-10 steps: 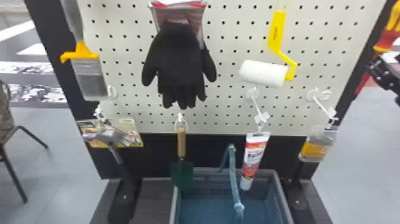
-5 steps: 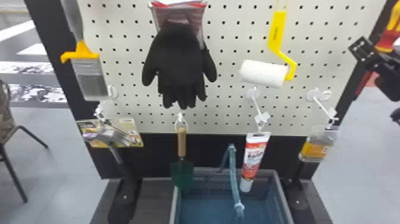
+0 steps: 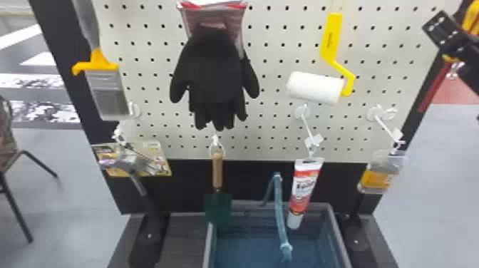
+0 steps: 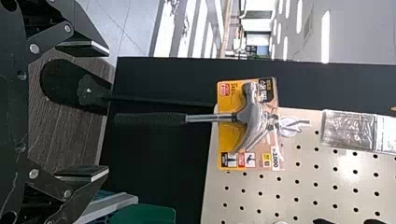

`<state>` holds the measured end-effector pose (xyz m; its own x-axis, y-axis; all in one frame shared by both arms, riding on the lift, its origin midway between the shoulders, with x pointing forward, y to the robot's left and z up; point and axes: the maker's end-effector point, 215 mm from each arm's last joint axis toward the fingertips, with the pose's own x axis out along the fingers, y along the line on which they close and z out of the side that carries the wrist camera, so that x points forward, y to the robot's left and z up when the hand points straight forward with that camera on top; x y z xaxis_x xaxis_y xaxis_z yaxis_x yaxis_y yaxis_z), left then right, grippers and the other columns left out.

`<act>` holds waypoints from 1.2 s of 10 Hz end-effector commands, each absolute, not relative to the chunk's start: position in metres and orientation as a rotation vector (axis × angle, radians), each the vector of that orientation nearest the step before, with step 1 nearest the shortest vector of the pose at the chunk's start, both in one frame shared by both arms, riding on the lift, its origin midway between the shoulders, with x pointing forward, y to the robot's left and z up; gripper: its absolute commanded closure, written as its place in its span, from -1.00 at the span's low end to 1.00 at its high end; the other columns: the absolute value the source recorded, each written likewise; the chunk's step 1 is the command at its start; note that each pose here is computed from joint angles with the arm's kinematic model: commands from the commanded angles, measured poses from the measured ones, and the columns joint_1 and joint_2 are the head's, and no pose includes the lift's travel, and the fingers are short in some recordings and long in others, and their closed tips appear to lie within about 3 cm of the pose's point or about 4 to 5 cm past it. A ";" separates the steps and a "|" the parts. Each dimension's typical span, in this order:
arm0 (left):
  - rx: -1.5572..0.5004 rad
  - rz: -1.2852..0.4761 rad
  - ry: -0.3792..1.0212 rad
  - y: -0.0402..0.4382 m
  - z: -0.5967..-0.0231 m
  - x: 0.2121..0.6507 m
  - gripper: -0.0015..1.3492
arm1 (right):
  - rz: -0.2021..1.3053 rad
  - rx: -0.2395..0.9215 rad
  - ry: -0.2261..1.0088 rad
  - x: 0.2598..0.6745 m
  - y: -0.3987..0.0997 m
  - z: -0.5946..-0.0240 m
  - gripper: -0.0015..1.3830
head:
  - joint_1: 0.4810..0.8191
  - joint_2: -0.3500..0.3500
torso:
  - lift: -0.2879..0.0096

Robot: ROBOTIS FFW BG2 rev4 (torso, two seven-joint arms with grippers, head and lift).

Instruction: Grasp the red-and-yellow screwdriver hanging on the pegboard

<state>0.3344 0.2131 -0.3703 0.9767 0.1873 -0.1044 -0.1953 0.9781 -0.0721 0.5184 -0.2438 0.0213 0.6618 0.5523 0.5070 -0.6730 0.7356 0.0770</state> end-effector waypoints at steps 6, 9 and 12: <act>-0.079 0.195 0.108 0.215 -0.373 0.331 -0.43 | 0.658 0.268 -0.447 0.516 -0.250 0.014 0.45 | -0.60 0.00 | 0.26; -0.081 0.196 0.107 0.215 -0.372 0.332 -0.43 | 0.628 0.235 -0.445 0.513 -0.256 0.017 0.73 | -0.60 0.00 | 0.26; -0.080 0.196 0.109 0.215 -0.372 0.332 -0.43 | 0.616 0.243 -0.443 0.513 -0.258 0.015 0.73 | -0.60 0.00 | 0.26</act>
